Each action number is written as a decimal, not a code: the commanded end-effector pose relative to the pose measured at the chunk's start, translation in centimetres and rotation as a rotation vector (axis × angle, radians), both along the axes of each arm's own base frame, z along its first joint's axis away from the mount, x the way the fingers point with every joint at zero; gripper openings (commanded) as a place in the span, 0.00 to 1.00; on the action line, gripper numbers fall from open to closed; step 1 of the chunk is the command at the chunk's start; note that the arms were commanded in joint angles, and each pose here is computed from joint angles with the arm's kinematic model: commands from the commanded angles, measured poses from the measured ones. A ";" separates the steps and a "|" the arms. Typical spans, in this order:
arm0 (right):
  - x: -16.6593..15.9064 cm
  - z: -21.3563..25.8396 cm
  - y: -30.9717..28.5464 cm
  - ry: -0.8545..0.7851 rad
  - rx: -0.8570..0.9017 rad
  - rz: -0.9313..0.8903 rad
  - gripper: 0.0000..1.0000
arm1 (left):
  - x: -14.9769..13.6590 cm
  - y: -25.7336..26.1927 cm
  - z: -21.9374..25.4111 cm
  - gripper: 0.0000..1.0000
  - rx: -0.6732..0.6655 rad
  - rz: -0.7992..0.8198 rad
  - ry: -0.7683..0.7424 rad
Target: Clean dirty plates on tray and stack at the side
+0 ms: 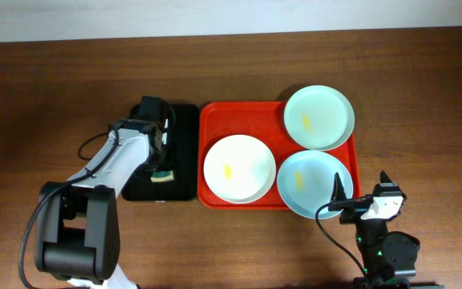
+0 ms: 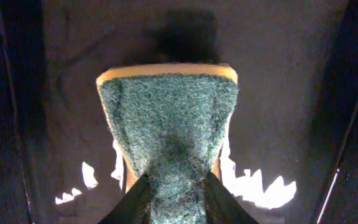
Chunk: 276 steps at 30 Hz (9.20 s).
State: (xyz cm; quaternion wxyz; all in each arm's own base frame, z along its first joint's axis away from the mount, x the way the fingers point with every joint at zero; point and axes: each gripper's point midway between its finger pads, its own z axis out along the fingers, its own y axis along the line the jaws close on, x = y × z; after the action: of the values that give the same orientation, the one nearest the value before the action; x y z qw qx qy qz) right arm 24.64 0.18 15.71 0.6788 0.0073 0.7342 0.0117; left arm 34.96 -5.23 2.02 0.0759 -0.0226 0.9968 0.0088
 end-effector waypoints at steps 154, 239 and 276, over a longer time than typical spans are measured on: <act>0.1 -0.8 -0.1 0.029 0.006 -0.007 0.98 | 1.5 0.4 6.2 0.00 0.042 -0.055 -0.074; 10.1 -12.5 14.8 1.391 0.027 0.367 0.28 | 0.3 -1.8 16.2 0.00 -0.131 -0.074 -0.334; 9.7 -15.0 15.7 1.359 0.103 0.378 0.04 | 1.7 -2.7 13.9 0.00 -0.159 -0.083 -0.294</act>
State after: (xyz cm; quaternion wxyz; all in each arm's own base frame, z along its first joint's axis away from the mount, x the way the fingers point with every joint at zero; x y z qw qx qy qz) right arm 34.51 15.69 1.36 0.0599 -0.0823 0.9825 0.1560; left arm 36.53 -7.49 15.56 0.2153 0.0134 0.9743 -0.0649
